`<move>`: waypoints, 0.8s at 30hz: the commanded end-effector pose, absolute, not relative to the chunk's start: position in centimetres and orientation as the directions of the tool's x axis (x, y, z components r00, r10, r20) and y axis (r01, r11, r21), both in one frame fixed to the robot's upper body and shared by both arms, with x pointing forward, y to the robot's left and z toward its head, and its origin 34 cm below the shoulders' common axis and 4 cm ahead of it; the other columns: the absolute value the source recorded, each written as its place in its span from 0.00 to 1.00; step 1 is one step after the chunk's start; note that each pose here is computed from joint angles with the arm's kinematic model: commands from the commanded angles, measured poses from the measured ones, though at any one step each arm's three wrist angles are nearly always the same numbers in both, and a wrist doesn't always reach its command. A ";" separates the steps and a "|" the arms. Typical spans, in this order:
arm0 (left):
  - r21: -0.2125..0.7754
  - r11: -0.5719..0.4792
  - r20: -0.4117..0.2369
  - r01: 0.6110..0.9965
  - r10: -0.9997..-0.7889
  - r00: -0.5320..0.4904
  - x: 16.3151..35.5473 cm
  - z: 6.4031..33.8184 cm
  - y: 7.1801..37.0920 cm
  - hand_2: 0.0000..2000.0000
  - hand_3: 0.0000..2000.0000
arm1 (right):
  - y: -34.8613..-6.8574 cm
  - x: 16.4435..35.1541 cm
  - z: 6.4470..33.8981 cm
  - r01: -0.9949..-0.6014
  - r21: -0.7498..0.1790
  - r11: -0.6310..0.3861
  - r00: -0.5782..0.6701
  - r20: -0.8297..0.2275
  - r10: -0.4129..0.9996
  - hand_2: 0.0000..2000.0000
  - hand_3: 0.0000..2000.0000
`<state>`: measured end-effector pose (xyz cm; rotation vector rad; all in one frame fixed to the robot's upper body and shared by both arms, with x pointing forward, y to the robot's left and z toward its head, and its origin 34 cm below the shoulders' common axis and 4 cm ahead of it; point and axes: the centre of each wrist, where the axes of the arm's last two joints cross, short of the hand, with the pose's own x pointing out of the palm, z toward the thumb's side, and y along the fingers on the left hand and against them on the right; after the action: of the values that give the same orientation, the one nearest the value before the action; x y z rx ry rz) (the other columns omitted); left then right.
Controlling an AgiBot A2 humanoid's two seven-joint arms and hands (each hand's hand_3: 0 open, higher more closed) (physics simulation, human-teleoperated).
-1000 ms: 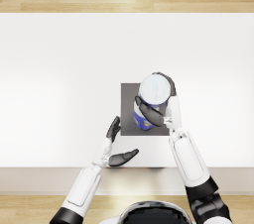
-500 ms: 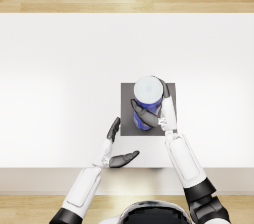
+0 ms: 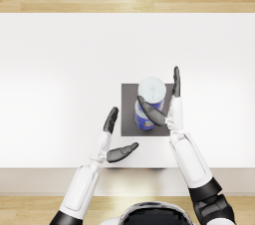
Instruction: Pick up the blue can on the left and place it in the middle, then pick up the blue can on the right and place it on top of the can in the middle
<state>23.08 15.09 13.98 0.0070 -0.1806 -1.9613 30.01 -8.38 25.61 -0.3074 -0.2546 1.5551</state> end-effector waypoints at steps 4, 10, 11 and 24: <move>0.488 -0.208 0.109 0.848 -0.949 -0.296 24.0 23.6 17.6 0.00 0.00 | -10.0 28.2 30.7 -0.860 -0.505 0.068 0.020 0.100 0.995 0.00 0.00; 0.605 -0.055 0.126 0.794 -0.978 -0.164 24.4 27.2 21.5 0.00 0.00 | -13.8 27.3 32.6 -0.774 -0.633 -0.020 -0.053 0.034 0.998 0.00 0.00; 0.615 -0.041 0.128 0.788 -0.980 -0.151 24.4 27.5 21.9 0.00 0.00 | -14.6 27.1 32.8 -0.742 -0.669 -0.042 -0.066 0.010 0.998 0.00 0.00; 0.584 0.123 0.196 0.802 -0.981 0.008 24.4 26.5 26.0 0.00 0.00 | -22.1 25.9 29.9 -0.722 -0.680 0.127 0.100 0.079 0.992 0.00 0.00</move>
<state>24.32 25.48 26.67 0.3527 -0.6441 -1.4561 26.00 -21.39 30.44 -0.5719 -0.6196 1.3932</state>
